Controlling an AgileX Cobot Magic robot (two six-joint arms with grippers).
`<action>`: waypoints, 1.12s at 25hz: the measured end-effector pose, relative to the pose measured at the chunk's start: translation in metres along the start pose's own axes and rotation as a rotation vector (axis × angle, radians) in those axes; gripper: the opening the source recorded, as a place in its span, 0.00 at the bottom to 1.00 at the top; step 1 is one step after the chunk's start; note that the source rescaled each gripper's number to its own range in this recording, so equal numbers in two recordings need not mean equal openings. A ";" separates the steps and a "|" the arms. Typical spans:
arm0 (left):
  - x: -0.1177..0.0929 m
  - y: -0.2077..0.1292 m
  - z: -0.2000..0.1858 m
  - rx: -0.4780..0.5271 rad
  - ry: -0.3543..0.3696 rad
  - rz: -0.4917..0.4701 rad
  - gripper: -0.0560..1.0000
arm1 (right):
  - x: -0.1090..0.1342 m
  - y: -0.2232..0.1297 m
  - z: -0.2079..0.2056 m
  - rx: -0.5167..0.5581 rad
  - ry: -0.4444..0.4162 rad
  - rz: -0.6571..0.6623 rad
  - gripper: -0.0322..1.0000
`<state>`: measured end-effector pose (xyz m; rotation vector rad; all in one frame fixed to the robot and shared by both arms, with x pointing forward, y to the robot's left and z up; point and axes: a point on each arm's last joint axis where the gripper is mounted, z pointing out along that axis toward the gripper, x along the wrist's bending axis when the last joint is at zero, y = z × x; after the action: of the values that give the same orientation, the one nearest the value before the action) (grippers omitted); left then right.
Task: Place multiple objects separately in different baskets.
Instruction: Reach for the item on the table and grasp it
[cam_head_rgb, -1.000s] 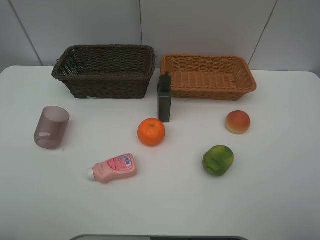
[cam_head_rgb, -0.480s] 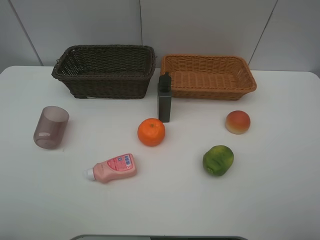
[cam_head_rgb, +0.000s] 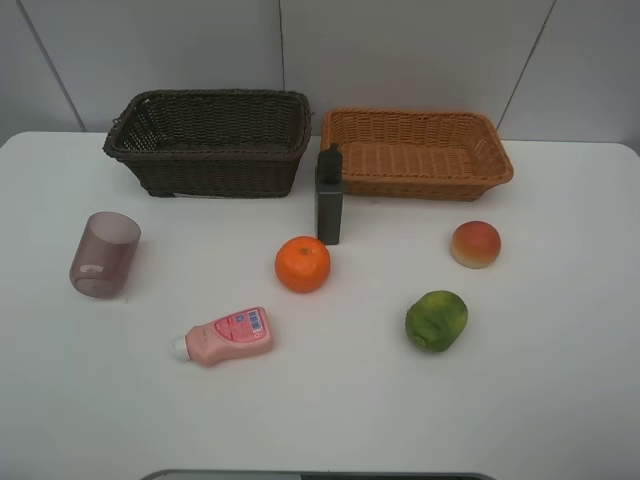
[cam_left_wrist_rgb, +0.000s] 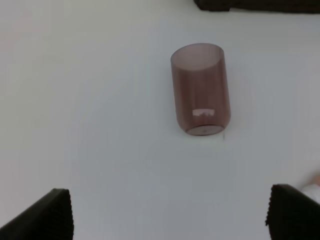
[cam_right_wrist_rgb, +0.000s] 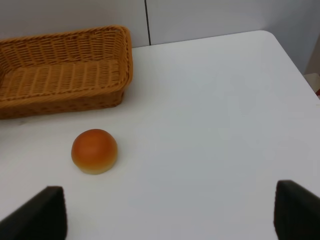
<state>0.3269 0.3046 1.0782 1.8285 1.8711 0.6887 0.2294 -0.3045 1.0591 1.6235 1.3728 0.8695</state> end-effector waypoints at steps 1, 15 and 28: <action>-0.001 0.007 0.009 0.039 0.001 0.001 0.96 | 0.000 0.000 0.000 0.000 0.000 0.000 0.86; -0.015 0.068 0.144 0.415 0.025 -0.064 0.96 | 0.000 0.000 0.000 0.000 0.000 0.000 0.86; -0.025 0.064 0.212 0.438 -0.015 -0.123 0.97 | 0.000 0.000 0.000 0.000 0.000 0.000 0.86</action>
<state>0.5093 0.2908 0.9516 1.9372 2.2343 0.2312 0.2294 -0.3045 1.0591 1.6235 1.3728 0.8695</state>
